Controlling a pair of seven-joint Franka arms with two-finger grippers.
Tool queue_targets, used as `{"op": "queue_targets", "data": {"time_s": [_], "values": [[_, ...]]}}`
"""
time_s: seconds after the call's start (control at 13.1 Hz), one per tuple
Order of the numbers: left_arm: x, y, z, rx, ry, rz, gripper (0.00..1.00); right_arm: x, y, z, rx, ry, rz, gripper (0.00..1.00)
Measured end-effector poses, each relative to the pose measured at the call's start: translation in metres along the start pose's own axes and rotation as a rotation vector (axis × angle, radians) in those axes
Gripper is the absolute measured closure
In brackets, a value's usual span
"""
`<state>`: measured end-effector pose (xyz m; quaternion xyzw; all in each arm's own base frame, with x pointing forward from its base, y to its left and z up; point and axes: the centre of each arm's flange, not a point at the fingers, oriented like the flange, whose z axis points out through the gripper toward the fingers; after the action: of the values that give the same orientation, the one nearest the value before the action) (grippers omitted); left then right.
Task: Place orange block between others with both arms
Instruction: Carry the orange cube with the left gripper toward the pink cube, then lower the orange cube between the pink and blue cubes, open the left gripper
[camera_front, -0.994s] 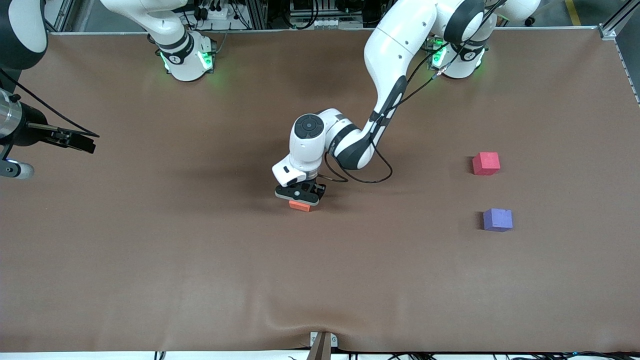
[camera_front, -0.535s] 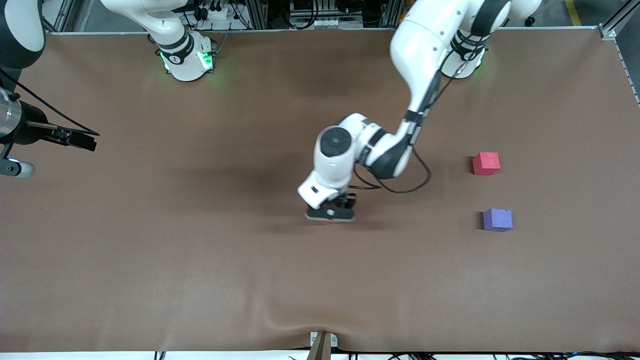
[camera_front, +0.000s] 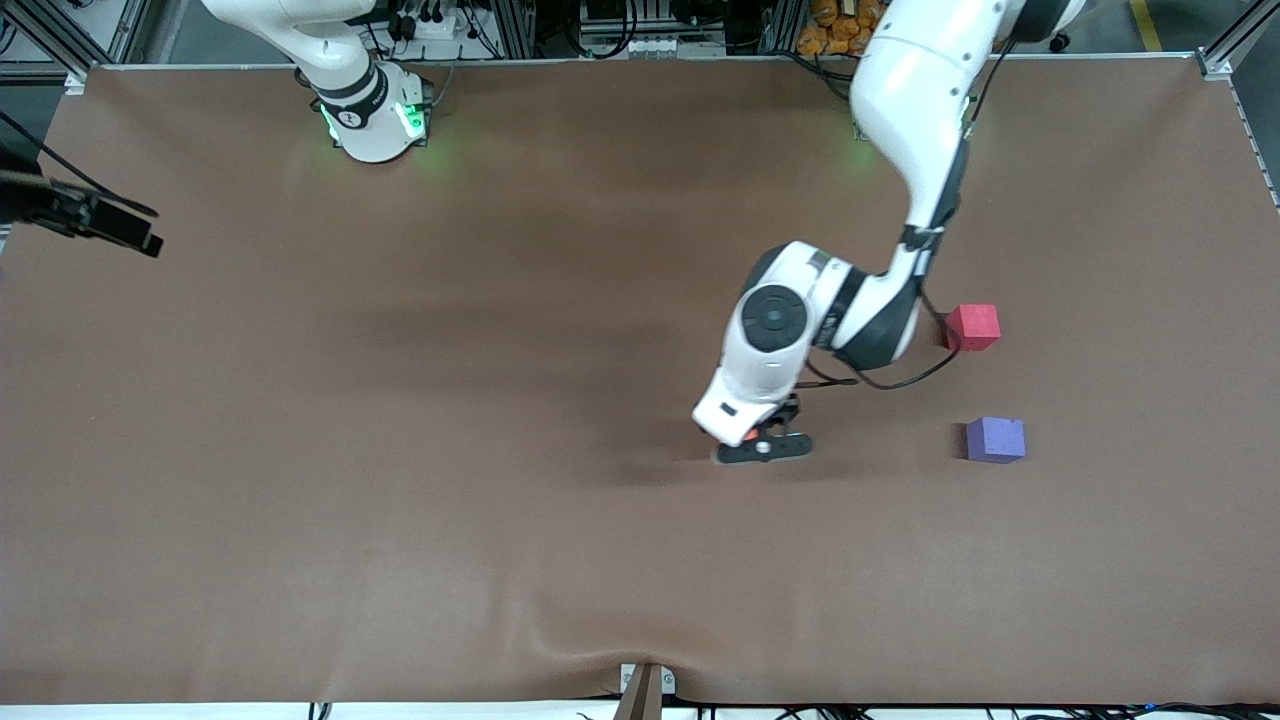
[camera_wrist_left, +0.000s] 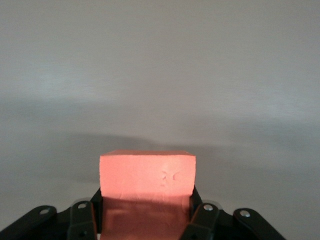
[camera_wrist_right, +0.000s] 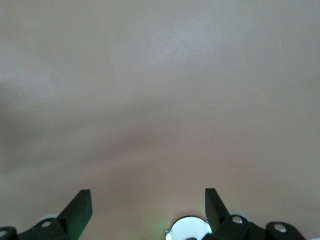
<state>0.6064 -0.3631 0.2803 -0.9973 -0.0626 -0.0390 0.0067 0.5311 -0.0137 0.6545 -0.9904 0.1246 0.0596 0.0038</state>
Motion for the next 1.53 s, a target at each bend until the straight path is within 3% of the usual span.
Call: {"op": "queue_targets", "data": {"time_s": [0.31, 0.76, 1.22, 1.53], "values": [[-0.002, -0.103, -0.028, 0.009, -0.032, -0.025, 0.40, -0.008, 0.007, -0.012, 0.009, 0.023, -0.030, 0.00], [-0.055, -0.200, -0.021, 0.031, -0.047, -0.050, 0.40, -0.015, 0.008, -0.021, 0.015, 0.041, -0.063, 0.00], [-0.017, -0.342, -0.019, 0.065, -0.044, 0.075, 0.40, -0.017, 0.006, -0.022, 0.016, 0.042, -0.081, 0.00], [-0.016, -0.377, -0.014, 0.063, -0.043, 0.155, 0.40, -0.014, 0.017, -0.021, 0.016, 0.044, -0.162, 0.00]]}}
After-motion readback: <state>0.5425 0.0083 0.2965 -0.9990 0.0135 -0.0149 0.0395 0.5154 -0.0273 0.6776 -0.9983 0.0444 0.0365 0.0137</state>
